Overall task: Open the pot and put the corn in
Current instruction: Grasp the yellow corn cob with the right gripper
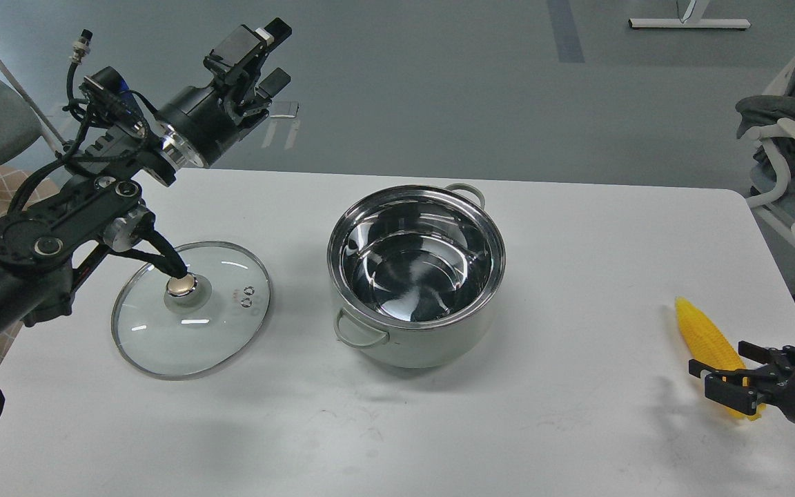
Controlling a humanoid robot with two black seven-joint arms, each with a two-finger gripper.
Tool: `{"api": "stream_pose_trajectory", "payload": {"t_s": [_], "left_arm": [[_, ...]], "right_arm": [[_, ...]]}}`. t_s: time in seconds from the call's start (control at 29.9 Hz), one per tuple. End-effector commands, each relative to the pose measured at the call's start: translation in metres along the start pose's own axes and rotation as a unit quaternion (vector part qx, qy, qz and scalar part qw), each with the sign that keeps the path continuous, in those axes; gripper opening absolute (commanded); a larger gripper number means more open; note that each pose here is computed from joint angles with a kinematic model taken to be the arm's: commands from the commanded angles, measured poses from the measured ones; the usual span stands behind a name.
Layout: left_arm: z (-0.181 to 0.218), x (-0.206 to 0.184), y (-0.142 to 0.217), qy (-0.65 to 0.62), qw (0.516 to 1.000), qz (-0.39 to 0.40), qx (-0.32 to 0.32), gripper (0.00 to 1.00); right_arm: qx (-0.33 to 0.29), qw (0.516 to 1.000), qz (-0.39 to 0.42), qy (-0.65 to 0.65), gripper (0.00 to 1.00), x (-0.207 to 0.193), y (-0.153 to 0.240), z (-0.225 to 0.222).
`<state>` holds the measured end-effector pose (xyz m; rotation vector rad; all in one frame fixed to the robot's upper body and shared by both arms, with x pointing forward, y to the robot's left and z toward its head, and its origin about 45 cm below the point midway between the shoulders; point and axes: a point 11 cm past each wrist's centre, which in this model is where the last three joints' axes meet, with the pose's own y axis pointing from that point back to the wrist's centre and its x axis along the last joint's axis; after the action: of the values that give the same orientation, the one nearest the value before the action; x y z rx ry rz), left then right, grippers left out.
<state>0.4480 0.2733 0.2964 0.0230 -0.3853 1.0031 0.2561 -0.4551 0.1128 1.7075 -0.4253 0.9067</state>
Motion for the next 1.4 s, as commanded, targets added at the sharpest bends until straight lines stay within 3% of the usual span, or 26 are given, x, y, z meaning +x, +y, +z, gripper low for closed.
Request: {"api": "stream_pose_trajectory", "payload": {"t_s": [0.0,0.5,0.57,0.63,0.67,0.83,0.87,1.0,1.14,1.37], "left_arm": [[0.0,0.001,0.0,-0.001,1.0,0.0,0.0,0.97],[-0.001,0.001,0.001,0.0,1.0,0.001,0.001,0.97],[-0.001,0.001,0.001,0.0,1.0,0.001,0.001,0.97],[-0.001,0.001,0.001,0.0,1.0,0.001,0.001,0.97],[-0.001,0.001,0.001,0.0,1.0,0.001,0.001,0.97],[0.0,0.001,0.001,0.001,1.0,0.002,0.0,0.97],[0.0,0.001,0.001,0.001,1.0,0.002,0.0,0.97],[0.001,0.002,0.0,0.0,1.0,0.002,-0.001,0.97],[0.001,0.001,0.0,0.001,1.0,0.002,-0.001,0.97],[0.001,0.0,-0.001,0.001,1.0,0.001,-0.002,0.97]], "right_arm": [[-0.005,1.0,0.004,0.002,1.0,-0.001,-0.001,0.001],[0.002,1.0,-0.007,0.001,0.91,-0.013,-0.002,-0.004],[0.001,1.0,-0.006,0.001,0.83,-0.012,-0.002,-0.004],[0.002,1.0,-0.008,0.001,0.63,-0.013,-0.002,-0.004],[0.002,1.0,-0.008,0.001,0.63,-0.013,-0.002,-0.004],[0.003,1.0,-0.017,0.005,0.33,-0.022,0.001,-0.005],[0.003,1.0,-0.017,0.005,0.33,-0.022,0.001,-0.005],[0.013,1.0,0.001,0.015,0.15,-0.013,0.001,-0.01],[0.021,0.999,0.014,0.023,0.14,-0.001,0.006,-0.013],[0.025,0.994,0.076,0.073,0.14,0.085,0.028,-0.008]]}}
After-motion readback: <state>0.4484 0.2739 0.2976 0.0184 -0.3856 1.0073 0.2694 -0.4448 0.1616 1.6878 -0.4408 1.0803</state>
